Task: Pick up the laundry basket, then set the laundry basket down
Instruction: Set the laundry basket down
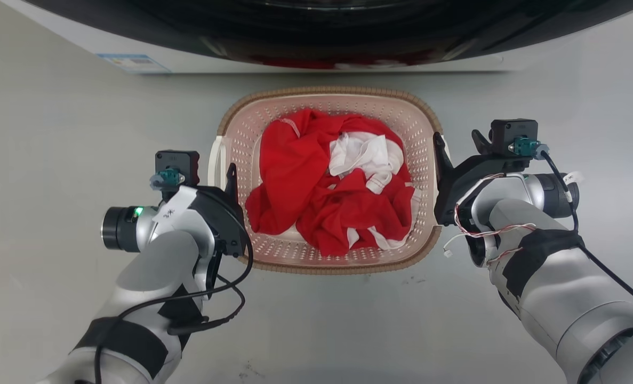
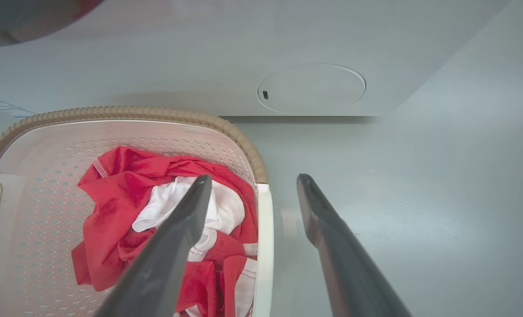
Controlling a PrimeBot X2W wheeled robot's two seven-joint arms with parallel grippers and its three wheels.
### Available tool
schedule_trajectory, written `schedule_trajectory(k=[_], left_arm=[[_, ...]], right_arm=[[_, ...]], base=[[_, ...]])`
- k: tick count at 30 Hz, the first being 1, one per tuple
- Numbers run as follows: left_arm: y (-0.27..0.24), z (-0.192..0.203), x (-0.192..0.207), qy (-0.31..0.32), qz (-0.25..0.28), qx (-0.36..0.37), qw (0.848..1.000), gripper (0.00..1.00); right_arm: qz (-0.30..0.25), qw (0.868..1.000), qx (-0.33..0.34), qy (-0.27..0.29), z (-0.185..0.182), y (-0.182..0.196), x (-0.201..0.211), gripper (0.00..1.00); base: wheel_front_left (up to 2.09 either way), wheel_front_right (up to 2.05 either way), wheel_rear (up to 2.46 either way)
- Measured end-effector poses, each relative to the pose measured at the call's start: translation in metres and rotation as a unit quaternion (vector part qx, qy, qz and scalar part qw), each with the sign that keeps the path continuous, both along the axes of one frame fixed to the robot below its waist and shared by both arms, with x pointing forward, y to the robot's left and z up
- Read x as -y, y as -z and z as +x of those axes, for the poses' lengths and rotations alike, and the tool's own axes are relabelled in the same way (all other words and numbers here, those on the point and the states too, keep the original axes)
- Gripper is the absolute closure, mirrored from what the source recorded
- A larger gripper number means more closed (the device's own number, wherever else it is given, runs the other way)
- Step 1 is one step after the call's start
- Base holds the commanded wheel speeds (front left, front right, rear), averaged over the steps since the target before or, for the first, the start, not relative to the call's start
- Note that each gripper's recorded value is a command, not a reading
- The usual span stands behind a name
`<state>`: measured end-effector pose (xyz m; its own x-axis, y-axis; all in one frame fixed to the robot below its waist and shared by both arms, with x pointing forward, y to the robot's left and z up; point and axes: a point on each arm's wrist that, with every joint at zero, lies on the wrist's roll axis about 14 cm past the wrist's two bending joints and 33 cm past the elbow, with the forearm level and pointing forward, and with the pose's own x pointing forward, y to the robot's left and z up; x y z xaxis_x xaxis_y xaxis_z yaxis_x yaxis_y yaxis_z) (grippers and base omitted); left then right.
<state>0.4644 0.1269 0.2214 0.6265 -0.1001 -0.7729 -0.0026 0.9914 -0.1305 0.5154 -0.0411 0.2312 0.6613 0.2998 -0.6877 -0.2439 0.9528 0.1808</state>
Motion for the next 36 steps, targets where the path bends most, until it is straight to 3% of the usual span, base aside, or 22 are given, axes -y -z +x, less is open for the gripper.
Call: schedule_trajectory(k=[24, 36], left_arm=[[-0.097, -0.02, 0.022, -0.002, -0.067, 0.115, 0.991, 0.0], [-0.143, -0.052, 0.018, -0.016, -0.081, 0.18, 0.98, 0.0]], right_arm=[[0.045, 0.994, 0.093, 0.042, -0.021, -0.109, 0.019, 0.0], [0.072, 0.985, 0.144, 0.064, -0.061, -0.155, 0.028, 0.0]], base=[[0.0, 0.0, 0.0], [0.0, 0.0, 0.0]])
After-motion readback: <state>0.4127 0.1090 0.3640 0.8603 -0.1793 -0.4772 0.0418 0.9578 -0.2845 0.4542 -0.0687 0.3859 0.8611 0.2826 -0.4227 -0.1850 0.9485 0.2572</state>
